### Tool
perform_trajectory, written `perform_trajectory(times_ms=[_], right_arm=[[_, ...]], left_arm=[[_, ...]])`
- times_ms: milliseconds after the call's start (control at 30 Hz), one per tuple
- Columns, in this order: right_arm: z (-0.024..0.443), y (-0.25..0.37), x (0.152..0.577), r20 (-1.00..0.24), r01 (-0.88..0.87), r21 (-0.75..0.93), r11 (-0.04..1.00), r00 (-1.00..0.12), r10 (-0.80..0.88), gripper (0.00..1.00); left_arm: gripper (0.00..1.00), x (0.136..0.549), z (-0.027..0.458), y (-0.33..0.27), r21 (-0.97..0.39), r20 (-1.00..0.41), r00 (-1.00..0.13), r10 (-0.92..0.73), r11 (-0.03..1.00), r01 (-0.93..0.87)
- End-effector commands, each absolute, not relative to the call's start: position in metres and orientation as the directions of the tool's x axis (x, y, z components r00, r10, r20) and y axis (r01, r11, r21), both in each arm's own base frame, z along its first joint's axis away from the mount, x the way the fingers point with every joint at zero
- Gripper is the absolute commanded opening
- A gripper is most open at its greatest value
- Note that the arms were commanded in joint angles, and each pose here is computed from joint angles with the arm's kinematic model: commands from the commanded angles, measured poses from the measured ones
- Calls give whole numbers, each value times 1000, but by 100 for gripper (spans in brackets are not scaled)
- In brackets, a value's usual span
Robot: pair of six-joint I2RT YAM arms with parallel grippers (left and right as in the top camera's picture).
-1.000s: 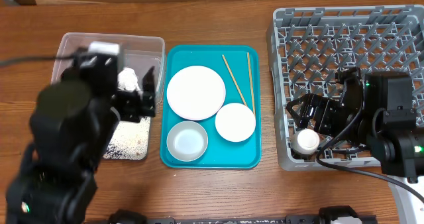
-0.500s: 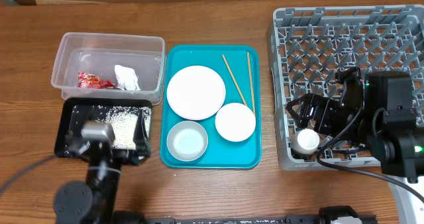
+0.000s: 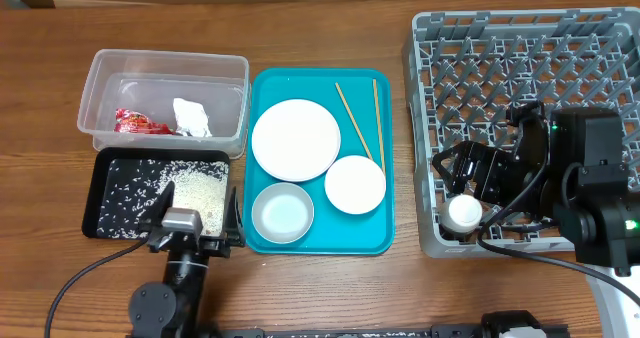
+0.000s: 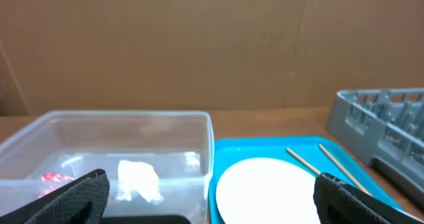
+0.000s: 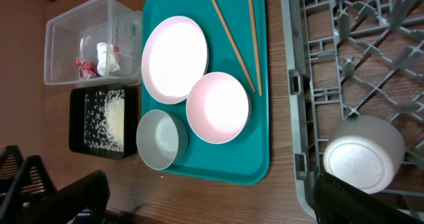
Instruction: Sort waste into correct bins and load items into the dishwasher
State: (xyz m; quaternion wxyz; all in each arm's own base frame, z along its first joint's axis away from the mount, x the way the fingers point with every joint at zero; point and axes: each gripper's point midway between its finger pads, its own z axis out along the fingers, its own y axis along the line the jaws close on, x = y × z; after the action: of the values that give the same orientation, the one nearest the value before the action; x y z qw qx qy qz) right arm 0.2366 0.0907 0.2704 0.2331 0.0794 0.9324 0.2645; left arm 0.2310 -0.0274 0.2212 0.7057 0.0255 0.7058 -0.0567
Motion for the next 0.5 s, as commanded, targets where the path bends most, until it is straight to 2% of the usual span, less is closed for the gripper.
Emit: perform_trajectory(times_ms=[0, 233, 467], right_arm=[[277, 89, 239, -419, 10, 523, 852, -867, 268, 100], [277, 89, 239, -420, 10, 523, 852, -867, 268, 100], [277, 89, 239, -420, 10, 523, 852, -867, 268, 100]], left_arm=[[100, 233, 214, -31, -25, -1000, 8, -27, 990, 139], [100, 244, 161, -33, -62, -996, -65, -54, 989, 137], [100, 244, 156, -33, -61, -995, -83, -51, 989, 136]])
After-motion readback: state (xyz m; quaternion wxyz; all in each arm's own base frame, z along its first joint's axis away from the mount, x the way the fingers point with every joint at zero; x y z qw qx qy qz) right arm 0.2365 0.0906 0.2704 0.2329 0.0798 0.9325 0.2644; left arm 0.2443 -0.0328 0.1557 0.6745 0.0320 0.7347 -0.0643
